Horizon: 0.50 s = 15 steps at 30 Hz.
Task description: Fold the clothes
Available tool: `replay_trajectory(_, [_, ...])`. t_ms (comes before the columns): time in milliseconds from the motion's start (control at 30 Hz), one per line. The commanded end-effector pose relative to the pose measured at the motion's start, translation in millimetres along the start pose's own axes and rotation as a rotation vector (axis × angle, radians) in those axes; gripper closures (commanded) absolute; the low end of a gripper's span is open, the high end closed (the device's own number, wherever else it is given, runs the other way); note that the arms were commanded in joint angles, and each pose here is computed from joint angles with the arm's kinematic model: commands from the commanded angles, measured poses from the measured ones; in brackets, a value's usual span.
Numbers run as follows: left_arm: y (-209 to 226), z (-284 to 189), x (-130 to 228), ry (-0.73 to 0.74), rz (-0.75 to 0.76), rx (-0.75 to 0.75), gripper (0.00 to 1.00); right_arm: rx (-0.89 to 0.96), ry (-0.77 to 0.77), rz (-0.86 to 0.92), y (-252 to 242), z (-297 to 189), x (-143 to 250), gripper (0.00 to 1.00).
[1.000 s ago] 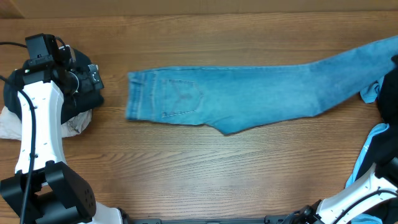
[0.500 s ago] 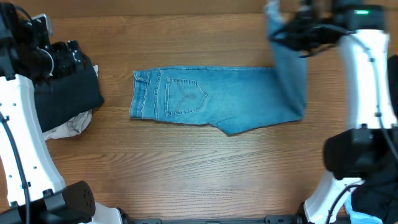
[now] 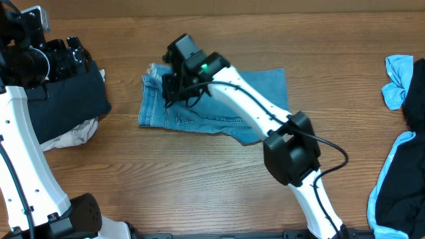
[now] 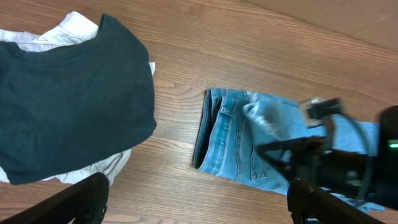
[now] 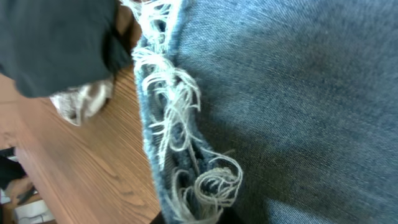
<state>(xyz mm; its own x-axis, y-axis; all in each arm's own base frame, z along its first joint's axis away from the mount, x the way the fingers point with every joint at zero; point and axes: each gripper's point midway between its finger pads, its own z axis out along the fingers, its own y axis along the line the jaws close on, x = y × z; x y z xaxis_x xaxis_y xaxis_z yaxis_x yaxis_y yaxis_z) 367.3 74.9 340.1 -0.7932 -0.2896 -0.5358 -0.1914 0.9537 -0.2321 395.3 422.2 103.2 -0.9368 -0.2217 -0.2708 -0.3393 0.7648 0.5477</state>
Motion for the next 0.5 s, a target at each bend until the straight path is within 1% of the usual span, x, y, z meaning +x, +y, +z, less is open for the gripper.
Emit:
replay_trajectory(0, [-9,-9,-2,-0.021,0.023,0.024,0.06,-0.027,0.001,-0.012,14,8,3,0.5])
replay_trajectory(33, [-9,-9,-2,-0.021,0.023,0.024,0.06,-0.054,0.012,-0.027,20,7,4,0.46])
replay_trajectory(67, [-9,-9,-2,-0.02,0.023,0.024,0.06,-0.095,0.025,-0.048,28,4,6,0.45])
replay_trajectory(133, [-8,-9,-2,-0.02,0.023,0.024,0.05,-0.17,0.033,-0.059,40,-12,3,0.45])
replay_trajectory(233, [-9,-9,-2,-0.02,0.023,0.024,0.04,-0.186,-0.006,-0.044,36,-46,-11,0.45])
replay_trajectory(267, [-8,-9,-1,-0.017,0.023,0.024,0.04,-0.176,-0.018,-0.025,28,-62,-16,0.5])
replay_trajectory(300, [-9,-8,0,-0.013,0.022,0.027,0.09,-0.165,-0.025,-0.009,21,-72,-19,0.56])
replay_trajectory(333, [-13,-8,2,-0.005,0.02,0.047,0.2,-0.144,-0.031,0.022,9,-83,-22,0.7])
replay_trajectory(367, [-19,-6,5,0.008,0.022,0.079,0.32,-0.127,-0.029,0.054,-4,-92,-23,0.92])
replay_trajectory(400, [-29,-5,10,0.029,0.045,0.128,0.58,-0.105,-0.02,0.095,-19,-100,-23,0.96])
replay_trajectory(433, [-45,-1,19,0.068,0.093,0.2,0.76,-0.062,-0.005,0.157,-43,-109,-21,0.96])
replay_trajectory(467, [-58,5,29,0.107,0.128,0.248,0.9,0.01,0.013,0.237,-76,-121,-17,0.96])
